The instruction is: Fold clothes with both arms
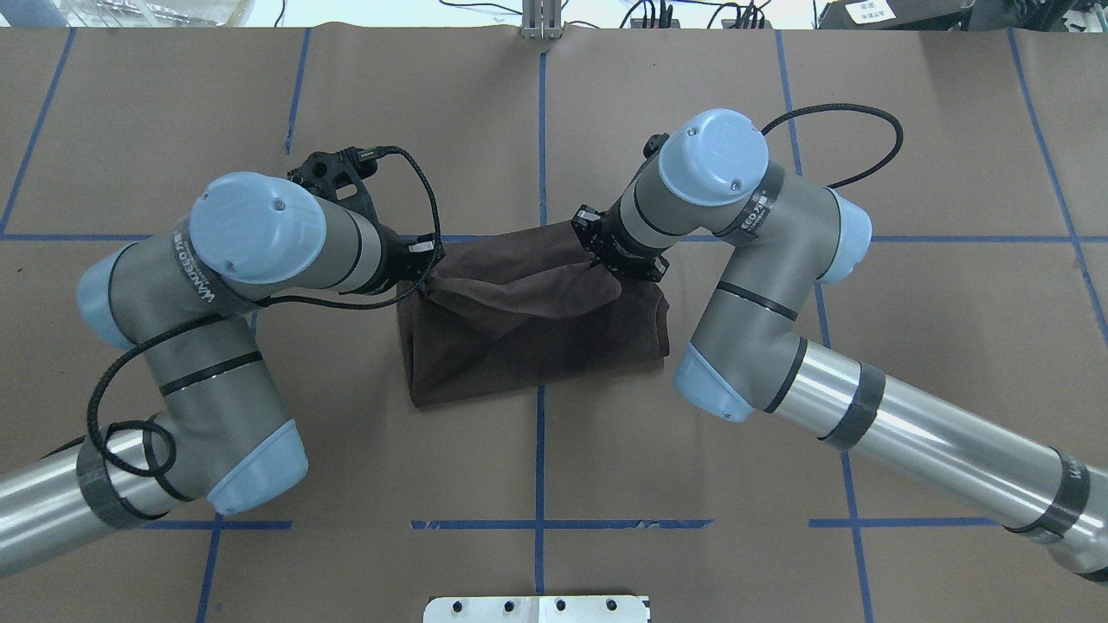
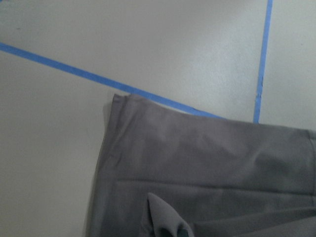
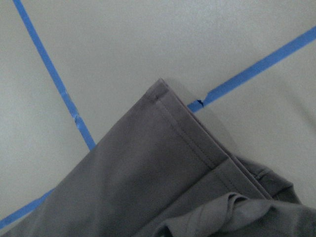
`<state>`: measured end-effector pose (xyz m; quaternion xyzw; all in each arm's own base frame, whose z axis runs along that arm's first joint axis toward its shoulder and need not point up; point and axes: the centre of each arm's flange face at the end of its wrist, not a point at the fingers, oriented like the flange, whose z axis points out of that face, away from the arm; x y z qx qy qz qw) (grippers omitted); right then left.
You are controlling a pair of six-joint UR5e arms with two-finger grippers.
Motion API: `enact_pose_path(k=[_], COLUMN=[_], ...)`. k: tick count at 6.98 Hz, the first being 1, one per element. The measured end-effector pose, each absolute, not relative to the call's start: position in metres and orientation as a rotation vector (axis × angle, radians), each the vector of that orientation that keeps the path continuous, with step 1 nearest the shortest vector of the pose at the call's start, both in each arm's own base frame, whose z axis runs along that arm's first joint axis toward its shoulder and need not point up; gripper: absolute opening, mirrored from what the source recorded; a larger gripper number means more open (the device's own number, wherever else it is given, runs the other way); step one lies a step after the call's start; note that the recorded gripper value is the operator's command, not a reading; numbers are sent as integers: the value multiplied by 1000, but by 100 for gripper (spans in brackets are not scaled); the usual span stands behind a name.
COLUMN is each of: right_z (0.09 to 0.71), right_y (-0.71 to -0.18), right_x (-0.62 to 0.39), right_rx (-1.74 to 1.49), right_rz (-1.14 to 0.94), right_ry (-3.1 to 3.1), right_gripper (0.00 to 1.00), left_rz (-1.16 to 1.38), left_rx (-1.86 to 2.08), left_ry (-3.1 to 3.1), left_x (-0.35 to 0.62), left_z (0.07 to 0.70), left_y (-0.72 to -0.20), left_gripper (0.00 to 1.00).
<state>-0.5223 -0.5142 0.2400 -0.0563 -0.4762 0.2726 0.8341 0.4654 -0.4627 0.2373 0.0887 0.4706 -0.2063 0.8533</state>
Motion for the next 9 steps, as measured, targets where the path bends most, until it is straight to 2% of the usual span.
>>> enact_pose_path(k=[1,3,4,6,9], right_z=[240,245,254,259,219], right_y=[-547,-622,-652,-683,-646], right_x=[-534,-528,-505,-465,-493], right_rx=[-124,-122,-137,-162,-129], right_rz=[603,589,553,511,451], right_ry=[-977,-915,-909,-928,-918], right_gripper=[100,100,100,100,100], left_rz=[-465,-442,-419,-391,-318], left_rx=[213,317,361,382,370], left_ry=[974,918,903,900,949], left_x=[476,473,460,442,395], left_z=[253,285,295,300,306], left_y=[-508,-600,-624,-640,-620], left_gripper=[100,100,100,100,100])
